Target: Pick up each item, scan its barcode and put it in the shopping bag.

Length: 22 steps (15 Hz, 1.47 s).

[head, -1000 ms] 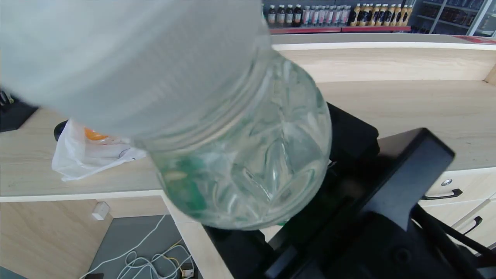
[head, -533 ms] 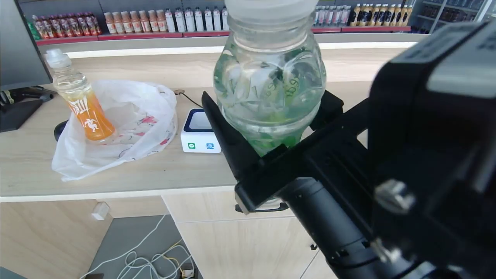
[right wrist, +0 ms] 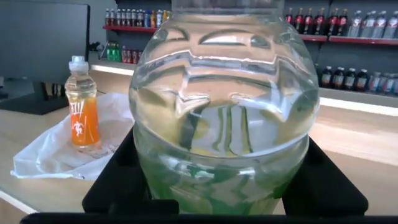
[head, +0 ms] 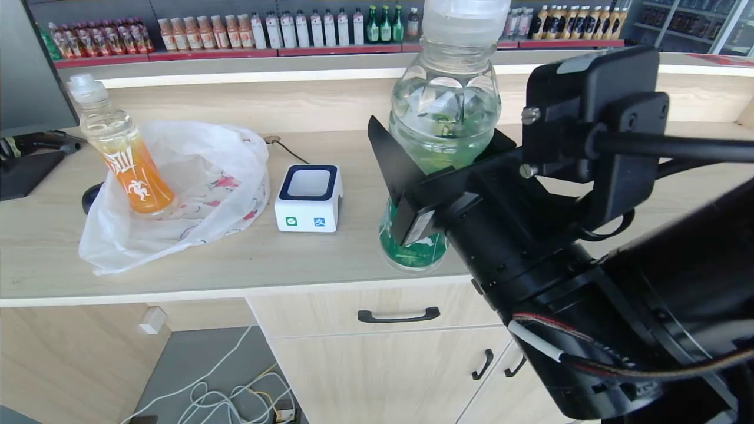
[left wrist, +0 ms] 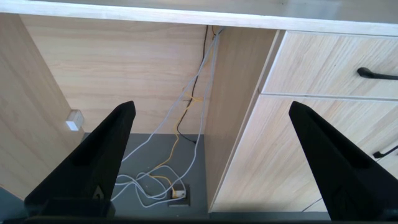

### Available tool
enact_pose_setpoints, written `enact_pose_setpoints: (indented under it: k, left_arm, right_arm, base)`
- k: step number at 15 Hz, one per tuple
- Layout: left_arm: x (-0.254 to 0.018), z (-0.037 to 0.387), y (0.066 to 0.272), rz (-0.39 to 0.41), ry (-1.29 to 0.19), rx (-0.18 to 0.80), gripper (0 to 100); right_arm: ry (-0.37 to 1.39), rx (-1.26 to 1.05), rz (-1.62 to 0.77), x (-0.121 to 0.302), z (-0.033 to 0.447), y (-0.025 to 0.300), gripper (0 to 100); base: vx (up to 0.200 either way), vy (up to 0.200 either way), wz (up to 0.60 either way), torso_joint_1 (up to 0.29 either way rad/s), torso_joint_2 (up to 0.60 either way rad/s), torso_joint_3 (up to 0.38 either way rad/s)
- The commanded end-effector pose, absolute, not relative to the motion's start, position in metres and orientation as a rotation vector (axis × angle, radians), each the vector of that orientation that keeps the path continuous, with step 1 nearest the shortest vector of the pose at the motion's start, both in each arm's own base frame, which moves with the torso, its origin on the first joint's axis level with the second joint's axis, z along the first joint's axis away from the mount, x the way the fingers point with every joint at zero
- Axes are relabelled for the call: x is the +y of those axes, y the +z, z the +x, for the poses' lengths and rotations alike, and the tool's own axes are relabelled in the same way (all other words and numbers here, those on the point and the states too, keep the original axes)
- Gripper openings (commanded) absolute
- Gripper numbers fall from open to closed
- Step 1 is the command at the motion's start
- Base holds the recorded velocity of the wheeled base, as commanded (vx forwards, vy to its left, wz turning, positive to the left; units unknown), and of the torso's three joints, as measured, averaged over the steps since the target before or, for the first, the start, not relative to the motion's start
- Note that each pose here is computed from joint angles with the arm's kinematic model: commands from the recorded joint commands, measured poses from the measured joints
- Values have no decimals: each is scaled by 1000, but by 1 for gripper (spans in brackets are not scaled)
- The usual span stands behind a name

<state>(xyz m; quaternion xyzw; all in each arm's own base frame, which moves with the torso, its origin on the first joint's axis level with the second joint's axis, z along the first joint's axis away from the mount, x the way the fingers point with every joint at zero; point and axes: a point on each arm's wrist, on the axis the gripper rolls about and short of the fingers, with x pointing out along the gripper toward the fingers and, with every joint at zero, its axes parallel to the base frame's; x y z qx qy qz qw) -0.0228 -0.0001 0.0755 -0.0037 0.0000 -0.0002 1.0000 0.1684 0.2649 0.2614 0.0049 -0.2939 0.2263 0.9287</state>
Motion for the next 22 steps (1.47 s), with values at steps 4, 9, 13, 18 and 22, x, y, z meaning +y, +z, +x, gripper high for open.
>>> enact_pose_setpoints:
  k: [4,9,13,18,22]
  left_arm:
    - [0,-23,75,-6,0,0,100]
    - [0,-23,75,-6,0,0,100]
    - [0,-23,75,-8,0,0,100]
    - [0,-23,75,-6,0,0,100]
    - [0,-23,75,3,0,0,100]
  right_arm:
    - [436,-560,113,262,193,255,0]
    - [436,-533,249,254,206,254,0]
    - [450,-552,304,264,213,256,0]
    - [471,-567,400,257,220,264,0]
    - [477,-587,450,261,224,271,0]
  base:
    - [0,0,0,0,0,0]
    - [0,0,0,0,0,0]
    - [0,0,0,0,0,0]
    - [0,0,0,0,0,0]
    - [0,0,0,0,0,0]
